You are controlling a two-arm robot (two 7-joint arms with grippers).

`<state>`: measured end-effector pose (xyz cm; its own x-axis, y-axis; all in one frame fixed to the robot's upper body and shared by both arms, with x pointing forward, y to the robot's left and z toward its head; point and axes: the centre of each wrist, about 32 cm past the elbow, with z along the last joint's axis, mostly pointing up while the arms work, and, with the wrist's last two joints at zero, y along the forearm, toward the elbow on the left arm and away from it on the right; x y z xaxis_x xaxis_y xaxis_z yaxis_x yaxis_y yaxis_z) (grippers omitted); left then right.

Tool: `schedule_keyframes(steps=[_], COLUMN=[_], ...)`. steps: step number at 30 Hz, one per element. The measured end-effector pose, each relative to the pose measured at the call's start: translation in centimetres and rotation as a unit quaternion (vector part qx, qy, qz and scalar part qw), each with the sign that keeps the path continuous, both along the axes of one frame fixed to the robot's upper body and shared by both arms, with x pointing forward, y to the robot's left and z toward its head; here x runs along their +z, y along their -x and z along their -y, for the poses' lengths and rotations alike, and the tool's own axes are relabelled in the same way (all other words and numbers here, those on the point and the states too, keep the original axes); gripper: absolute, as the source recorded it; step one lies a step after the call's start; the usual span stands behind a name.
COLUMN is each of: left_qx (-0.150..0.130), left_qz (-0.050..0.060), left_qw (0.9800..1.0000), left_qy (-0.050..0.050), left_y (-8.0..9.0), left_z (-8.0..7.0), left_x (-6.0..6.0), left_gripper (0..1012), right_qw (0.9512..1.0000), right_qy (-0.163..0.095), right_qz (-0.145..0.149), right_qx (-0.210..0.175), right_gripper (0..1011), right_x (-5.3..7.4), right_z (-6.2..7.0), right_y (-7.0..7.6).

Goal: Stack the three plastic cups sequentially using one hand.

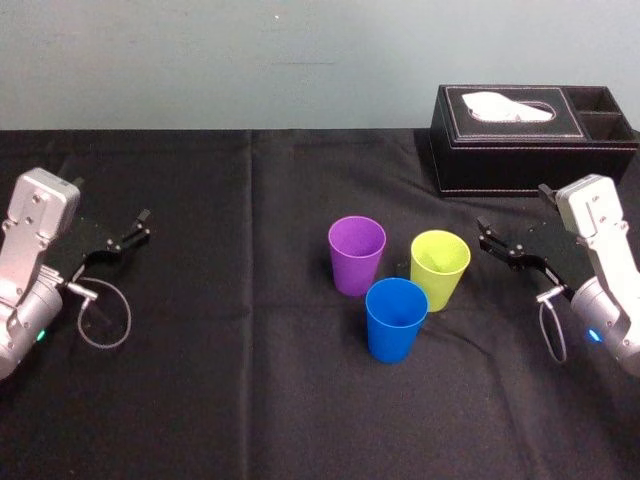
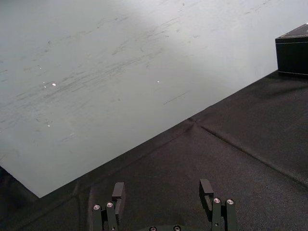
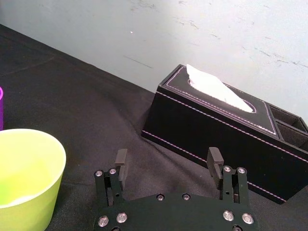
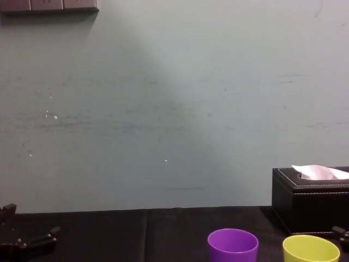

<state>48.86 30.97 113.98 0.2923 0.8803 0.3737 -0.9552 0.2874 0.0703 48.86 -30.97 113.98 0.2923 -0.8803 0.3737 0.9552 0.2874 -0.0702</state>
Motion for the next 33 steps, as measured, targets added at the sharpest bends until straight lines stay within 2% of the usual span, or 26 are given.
schedule_keyframes(steps=[33], left_qx=[0.000], left_qz=[0.000], left_qw=[1.0000], left_qy=[0.000], left_y=[0.00], left_z=[0.00], left_x=[0.00], left_gripper=[1011], right_qw=[1.0000], right_qy=[0.000], right_qz=[0.000], right_qx=[0.000], right_gripper=[1003], right_x=[0.00], right_z=[0.00], right_y=[0.00])
